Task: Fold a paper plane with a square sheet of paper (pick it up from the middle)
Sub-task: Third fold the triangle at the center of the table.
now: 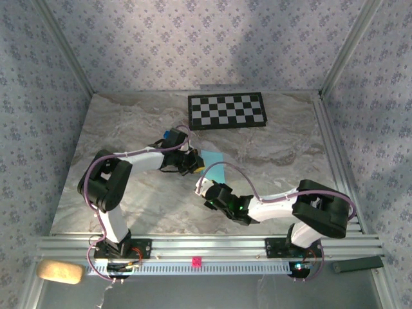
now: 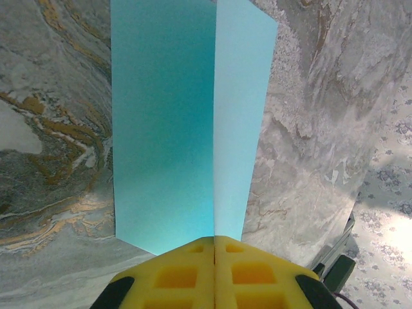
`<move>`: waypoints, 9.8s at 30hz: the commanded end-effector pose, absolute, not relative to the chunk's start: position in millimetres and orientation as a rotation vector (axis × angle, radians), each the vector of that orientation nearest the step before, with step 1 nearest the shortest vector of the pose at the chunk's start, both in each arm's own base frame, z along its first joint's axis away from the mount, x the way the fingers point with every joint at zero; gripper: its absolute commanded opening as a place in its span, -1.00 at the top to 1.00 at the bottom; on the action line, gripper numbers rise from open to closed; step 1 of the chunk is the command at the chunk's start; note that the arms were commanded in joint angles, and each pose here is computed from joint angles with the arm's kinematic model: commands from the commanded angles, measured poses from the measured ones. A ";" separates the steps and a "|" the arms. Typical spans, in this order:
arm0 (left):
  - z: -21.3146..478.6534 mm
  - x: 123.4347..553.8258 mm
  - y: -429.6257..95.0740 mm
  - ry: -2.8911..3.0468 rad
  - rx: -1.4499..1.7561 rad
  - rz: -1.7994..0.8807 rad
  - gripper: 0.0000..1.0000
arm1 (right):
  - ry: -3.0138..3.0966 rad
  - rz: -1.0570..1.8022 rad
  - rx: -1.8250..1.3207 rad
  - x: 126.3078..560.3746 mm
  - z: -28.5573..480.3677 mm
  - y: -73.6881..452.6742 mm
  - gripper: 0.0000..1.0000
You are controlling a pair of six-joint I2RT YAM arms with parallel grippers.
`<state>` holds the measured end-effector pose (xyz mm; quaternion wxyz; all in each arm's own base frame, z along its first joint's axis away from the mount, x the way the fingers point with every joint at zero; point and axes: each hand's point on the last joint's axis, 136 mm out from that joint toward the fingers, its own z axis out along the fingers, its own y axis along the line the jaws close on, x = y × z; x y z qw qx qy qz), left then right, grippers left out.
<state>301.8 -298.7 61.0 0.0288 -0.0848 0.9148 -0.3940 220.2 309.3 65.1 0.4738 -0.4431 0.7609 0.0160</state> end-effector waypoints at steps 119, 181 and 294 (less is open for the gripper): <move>-1.1 315.5 -303.7 3.026 -0.011 -0.805 0.67 | 2.583 1.206 -0.513 260.3 30.7 291.5 0.94; -6.1 310.8 -303.1 3.045 -0.005 -0.798 0.69 | 2.632 1.148 -0.547 254.4 22.0 287.2 0.96; 100.7 323.7 -290.9 2.695 -0.141 -0.990 0.74 | 2.660 1.051 -0.529 259.4 9.7 281.7 1.00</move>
